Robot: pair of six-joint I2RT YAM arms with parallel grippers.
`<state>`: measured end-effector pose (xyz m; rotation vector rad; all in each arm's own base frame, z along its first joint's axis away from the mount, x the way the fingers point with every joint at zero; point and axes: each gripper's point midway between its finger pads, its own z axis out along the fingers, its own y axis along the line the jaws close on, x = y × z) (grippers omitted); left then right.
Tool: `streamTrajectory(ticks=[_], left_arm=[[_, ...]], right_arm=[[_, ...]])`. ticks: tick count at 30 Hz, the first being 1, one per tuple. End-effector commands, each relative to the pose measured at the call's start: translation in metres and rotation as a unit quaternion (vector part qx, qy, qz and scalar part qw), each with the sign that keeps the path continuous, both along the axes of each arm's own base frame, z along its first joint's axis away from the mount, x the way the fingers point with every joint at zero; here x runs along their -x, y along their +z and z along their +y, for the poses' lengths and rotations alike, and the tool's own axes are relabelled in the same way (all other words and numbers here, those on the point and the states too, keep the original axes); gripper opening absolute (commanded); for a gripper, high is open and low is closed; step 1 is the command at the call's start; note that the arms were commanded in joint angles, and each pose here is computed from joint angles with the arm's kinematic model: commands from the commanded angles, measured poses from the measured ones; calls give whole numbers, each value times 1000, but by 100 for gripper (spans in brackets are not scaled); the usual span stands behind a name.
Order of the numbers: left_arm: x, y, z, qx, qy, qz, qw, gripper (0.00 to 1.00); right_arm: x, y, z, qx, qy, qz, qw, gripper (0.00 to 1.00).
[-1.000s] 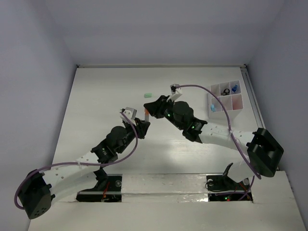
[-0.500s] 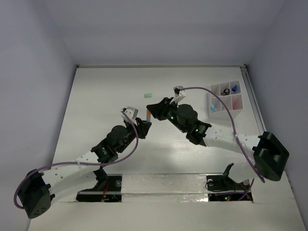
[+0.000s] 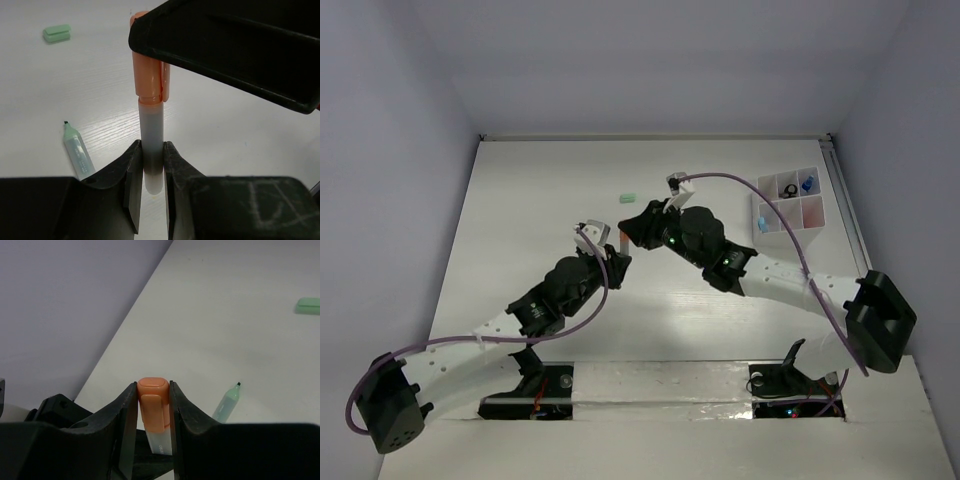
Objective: Sort the stationery into containers
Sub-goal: Close the pen cap on the pen.
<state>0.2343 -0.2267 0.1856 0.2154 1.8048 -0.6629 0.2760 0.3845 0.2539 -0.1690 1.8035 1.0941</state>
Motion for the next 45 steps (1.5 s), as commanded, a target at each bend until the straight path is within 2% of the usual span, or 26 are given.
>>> streamTrajectory(ticks=[1, 7, 10, 13, 17, 20, 23, 29, 40, 45], left_arm=[[-19, 114, 8, 112, 49, -119, 985, 0], [-20, 127, 8, 127, 56, -129, 982, 0], [-16, 145, 7, 138, 45, -143, 979, 0], [-12, 155, 9, 136, 39, -150, 979, 0], [-8, 151, 0, 124, 18, -145, 982, 0], [-4, 146, -8, 115, 6, -142, 983, 0], [-7, 145, -5, 110, 23, -143, 983, 0], [-11, 171, -2, 123, 40, -164, 978, 0], [-16, 255, -8, 139, 39, -234, 961, 0], [-19, 281, -19, 139, 26, -257, 956, 0]], right_arm=[[66, -49, 12, 80, 130, 90, 984, 0], [77, -53, 6, 55, 142, 88, 984, 0], [83, -63, 5, 72, 156, 97, 980, 0], [81, -66, -8, 117, 144, 94, 978, 0], [85, -69, -24, 197, 154, 95, 964, 0], [86, -63, -26, 211, 160, 94, 960, 0], [83, -67, -29, 212, 153, 104, 960, 0], [91, -81, -21, 150, 162, 109, 969, 0], [124, -146, -34, 150, 185, 169, 956, 0], [156, -182, -33, 163, 209, 207, 942, 0]])
